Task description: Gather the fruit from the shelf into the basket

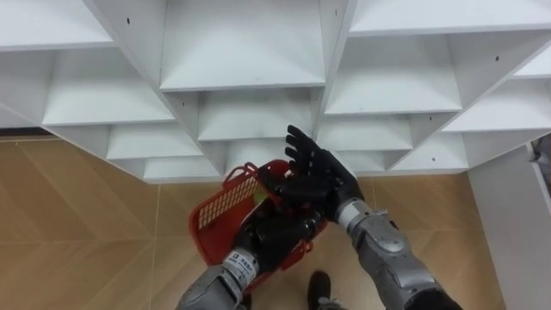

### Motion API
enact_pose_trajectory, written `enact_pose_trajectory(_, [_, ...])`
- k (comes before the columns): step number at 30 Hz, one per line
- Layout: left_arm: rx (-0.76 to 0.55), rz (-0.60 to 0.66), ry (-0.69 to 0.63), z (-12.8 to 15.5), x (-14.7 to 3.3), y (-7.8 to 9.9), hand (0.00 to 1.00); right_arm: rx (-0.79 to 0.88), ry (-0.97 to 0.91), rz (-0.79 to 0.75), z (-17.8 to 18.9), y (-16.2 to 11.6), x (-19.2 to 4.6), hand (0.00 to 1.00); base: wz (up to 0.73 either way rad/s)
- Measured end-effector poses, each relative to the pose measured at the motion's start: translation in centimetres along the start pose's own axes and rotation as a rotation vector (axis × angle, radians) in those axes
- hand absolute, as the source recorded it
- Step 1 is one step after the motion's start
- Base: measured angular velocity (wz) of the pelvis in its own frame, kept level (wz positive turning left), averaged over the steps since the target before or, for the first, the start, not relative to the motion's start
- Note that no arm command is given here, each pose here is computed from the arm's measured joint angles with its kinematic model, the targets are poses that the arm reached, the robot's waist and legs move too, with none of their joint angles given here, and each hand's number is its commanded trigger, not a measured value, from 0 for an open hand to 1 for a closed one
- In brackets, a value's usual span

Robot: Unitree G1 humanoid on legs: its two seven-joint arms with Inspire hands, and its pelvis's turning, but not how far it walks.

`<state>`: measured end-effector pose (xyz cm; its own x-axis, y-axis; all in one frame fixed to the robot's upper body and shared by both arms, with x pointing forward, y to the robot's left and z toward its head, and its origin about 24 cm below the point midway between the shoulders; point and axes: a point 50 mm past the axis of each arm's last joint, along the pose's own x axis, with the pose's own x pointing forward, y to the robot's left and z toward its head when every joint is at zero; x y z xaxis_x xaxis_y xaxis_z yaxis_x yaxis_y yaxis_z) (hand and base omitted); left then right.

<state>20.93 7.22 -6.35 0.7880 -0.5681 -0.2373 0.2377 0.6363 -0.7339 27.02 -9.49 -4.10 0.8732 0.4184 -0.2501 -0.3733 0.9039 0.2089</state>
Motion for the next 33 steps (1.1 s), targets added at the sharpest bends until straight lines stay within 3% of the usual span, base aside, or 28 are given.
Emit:
enact_pose_trajectory(14, [0.221, 0.046, 0.114, -0.1, -1.2, 2.1, 1.0, -0.013, 0.071, -0.007, -1.7, -0.6, -0.8, 0.0, 0.0])
enact_pose_trajectory(24, [0.451, 0.1, 0.228, 0.7, -3.1, 5.0, 1.0, -0.132, 0.159, -0.012, -3.3, -2.2, -2.6, 0.0, 0.0])
enact_pose_trajectory(33, [0.412, 0.169, 0.265, -0.3, -5.4, 7.1, 1.0, -0.112, 0.268, -0.09, -6.5, -3.8, -6.1, 0.0, -0.04])
